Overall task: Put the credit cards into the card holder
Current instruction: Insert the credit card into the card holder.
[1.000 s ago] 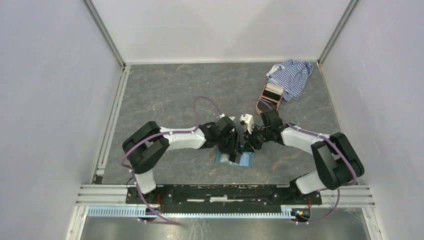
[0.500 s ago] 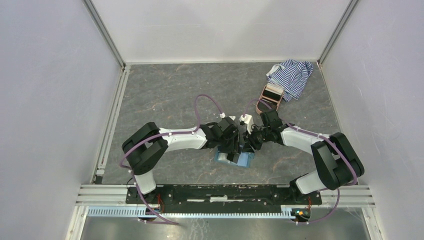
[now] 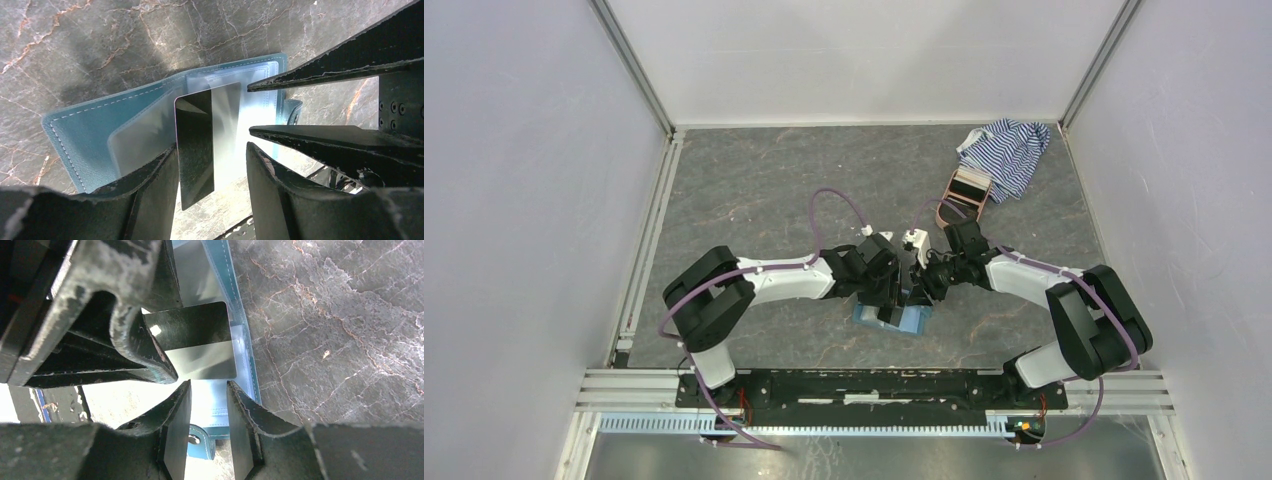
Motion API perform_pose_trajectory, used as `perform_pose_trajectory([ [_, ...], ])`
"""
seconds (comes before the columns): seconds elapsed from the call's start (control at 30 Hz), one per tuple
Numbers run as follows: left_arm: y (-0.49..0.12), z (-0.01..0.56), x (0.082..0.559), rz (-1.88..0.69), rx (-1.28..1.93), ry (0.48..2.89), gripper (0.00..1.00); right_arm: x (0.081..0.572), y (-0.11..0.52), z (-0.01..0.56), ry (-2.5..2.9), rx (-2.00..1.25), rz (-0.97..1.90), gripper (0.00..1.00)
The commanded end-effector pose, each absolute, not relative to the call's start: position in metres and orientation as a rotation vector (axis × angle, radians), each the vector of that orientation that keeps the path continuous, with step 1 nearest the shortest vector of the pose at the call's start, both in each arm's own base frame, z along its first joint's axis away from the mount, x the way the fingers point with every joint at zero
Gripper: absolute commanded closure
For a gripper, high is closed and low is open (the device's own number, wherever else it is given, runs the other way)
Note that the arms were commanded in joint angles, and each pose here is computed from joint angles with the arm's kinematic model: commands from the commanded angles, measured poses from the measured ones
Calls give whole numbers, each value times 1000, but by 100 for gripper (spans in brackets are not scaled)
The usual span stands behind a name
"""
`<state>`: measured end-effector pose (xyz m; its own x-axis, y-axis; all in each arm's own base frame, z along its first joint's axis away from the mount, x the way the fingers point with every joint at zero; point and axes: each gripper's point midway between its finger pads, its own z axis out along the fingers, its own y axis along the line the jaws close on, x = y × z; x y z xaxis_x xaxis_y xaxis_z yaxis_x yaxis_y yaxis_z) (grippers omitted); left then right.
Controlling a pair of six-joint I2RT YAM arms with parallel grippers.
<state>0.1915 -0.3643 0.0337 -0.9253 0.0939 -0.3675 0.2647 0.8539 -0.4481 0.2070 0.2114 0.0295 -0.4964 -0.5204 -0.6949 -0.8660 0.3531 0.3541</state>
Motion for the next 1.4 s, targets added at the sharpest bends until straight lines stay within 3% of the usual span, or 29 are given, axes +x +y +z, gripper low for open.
perform_pose_trajectory([
  [0.0,-361,46,193,-709,316,2652,43,215,218,42,2087,-1222,982,62],
  [0.8,-392,42,171,-829,412,2685,50,211,222,48,2050,-1245,1021,61],
  [1.1,-384,43,172,-837,338,2670,51,218,209,68,1945,-1341,874,61],
  [1.27,-383,41,169,-909,289,2676,53,221,189,57,1963,-1410,708,66],
  [1.37,-380,43,170,-927,262,2666,56,219,182,45,2016,-1443,681,77],
])
